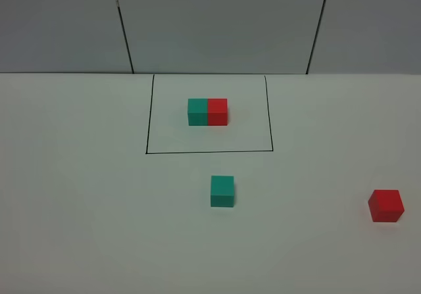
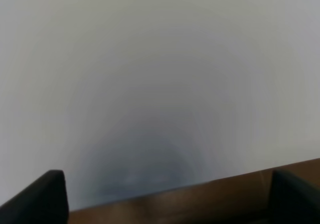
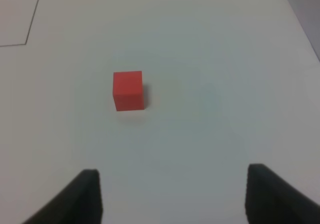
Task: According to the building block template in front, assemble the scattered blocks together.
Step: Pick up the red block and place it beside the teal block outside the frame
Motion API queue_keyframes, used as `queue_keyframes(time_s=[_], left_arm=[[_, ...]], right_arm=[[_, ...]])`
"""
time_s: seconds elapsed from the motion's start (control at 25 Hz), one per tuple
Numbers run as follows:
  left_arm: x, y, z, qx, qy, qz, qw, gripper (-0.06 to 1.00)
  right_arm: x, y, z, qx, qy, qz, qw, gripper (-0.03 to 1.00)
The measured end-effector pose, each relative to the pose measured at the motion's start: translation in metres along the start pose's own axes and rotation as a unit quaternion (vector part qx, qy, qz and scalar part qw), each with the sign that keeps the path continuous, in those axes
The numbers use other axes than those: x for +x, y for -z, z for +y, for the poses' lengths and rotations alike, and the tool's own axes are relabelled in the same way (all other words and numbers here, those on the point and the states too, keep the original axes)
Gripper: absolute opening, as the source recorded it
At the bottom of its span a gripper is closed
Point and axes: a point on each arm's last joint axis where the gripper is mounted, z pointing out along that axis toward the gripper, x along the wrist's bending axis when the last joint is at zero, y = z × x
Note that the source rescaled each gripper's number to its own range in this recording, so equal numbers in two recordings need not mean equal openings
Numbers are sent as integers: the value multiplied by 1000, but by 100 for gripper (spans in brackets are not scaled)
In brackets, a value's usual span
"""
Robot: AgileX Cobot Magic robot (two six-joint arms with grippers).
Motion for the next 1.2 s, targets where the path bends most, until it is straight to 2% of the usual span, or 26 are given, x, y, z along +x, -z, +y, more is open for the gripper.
queue_keyframes(time_s=[0.24, 0.56, 1.2], left_arm=[[1, 4, -4, -18, 13, 10, 1000, 86], [3, 4, -18, -49, 46, 41, 997, 86], [2, 11, -33, -125, 86, 90, 984, 86]], right_arm=[[0, 0, 0, 0, 0, 0, 1000, 57], [0, 0, 0, 0, 0, 0, 1000, 57], [0, 0, 0, 0, 0, 0, 1000, 57]])
